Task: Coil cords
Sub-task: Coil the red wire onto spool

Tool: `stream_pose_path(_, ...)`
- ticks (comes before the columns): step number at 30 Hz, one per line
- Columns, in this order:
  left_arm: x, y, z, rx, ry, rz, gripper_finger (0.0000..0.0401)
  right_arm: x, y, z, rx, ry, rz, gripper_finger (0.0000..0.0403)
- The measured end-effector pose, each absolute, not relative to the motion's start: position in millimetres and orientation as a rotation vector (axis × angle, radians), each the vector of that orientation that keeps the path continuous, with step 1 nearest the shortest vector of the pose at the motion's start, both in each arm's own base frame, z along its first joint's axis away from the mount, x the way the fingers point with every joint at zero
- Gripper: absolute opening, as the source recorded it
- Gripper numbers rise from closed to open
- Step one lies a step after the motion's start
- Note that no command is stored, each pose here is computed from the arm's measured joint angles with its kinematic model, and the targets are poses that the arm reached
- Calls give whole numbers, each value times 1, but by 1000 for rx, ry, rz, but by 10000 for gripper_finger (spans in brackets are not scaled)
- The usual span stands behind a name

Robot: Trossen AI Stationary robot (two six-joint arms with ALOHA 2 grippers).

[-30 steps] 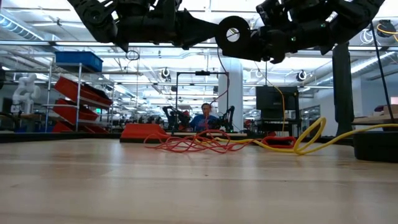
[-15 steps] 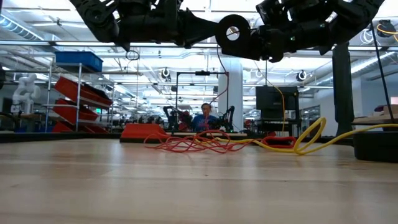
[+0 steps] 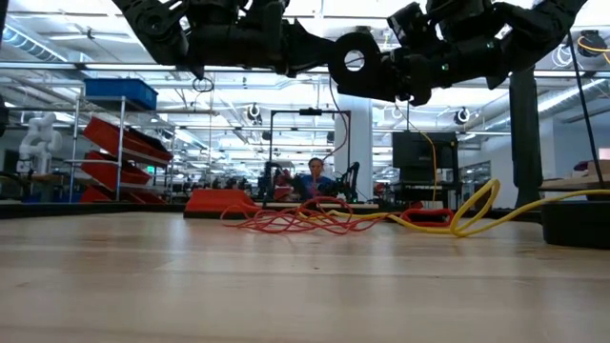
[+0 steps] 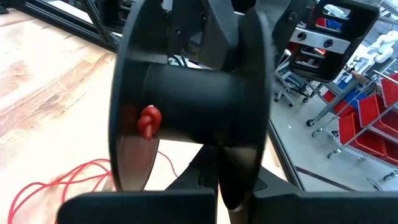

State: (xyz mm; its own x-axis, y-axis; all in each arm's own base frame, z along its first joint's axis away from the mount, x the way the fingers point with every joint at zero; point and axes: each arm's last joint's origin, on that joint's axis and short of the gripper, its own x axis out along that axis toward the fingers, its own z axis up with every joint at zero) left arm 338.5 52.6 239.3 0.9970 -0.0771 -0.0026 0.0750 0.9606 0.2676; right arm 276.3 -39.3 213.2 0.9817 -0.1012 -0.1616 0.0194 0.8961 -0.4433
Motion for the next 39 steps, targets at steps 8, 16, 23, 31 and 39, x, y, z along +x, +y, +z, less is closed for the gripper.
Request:
stream_pose_path(8, 338, 53, 239, 297, -2, -77, 8, 276, -39, 213, -450, 185, -61, 0)
stream_pose_path(16, 339, 53, 239, 326, -1, -60, 4, 276, -41, 213, -458, 203, -123, 8)
stream_pose_path(23, 338, 54, 242, 342, -14, -41, 2, 276, -42, 212, -463, 222, -171, 68)
stream_pose_path(31, 327, 54, 261, 390, -46, 60, 1, 273, -48, 211, -476, 283, -383, 101)
stream_pose_path(39, 323, 52, 268, 476, 8, 357, 1, 273, -48, 211, -400, 275, -382, 81)
